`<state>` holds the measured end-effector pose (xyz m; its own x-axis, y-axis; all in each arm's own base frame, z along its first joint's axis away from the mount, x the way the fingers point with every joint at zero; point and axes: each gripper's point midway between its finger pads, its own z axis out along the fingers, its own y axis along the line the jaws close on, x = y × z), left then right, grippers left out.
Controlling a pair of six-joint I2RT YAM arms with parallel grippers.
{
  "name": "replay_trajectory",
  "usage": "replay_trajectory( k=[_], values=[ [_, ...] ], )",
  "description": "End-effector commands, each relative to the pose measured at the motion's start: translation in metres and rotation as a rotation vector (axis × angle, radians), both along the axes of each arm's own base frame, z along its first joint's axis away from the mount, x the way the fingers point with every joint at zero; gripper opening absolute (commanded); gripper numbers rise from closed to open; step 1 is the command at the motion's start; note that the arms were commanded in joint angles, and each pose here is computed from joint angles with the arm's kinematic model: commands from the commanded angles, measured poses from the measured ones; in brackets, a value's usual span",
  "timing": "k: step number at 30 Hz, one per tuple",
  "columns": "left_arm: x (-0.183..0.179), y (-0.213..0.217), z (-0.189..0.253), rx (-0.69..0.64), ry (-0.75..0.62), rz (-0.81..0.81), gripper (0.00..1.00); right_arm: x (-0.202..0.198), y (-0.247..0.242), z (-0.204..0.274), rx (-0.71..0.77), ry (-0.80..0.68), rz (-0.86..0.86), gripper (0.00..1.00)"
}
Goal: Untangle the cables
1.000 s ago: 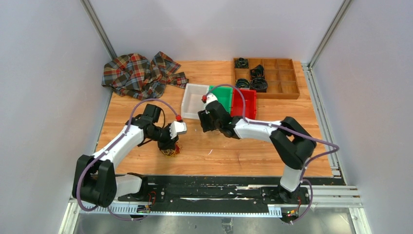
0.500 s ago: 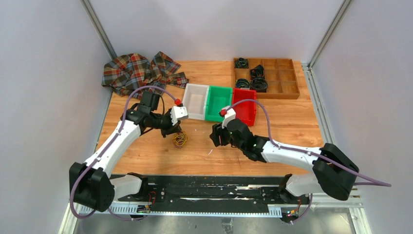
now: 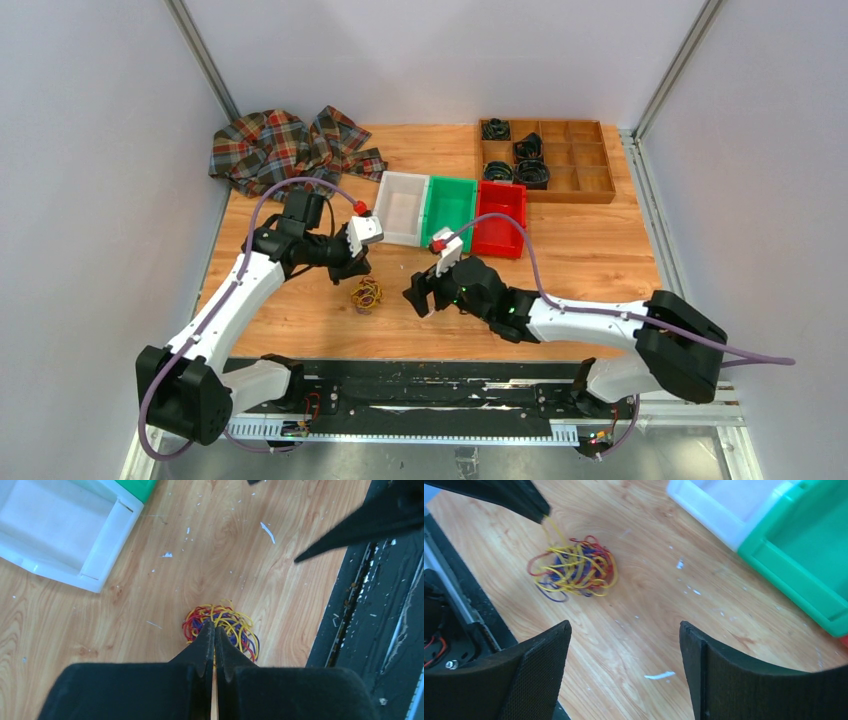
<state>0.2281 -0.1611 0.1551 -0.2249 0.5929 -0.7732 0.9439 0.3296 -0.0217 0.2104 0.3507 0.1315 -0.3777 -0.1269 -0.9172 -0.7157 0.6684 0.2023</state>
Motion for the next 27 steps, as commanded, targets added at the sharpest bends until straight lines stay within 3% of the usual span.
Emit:
replay_trajectory(
  k=[1,11,27],
  values=[
    [0.000,-0.005,0.028,-0.053,-0.007,0.055,0.01,0.003,0.040,0.053,0.138,-0.105,0.056,0.79],
    [-0.007,-0.007,0.054,-0.116,0.005,0.127,0.01,0.020,0.078,0.074,0.192,-0.179,0.053,0.79],
    [-0.034,-0.020,0.107,-0.228,0.057,0.064,0.01,0.052,0.088,0.050,0.141,-0.256,-0.062,0.72]
  ],
)
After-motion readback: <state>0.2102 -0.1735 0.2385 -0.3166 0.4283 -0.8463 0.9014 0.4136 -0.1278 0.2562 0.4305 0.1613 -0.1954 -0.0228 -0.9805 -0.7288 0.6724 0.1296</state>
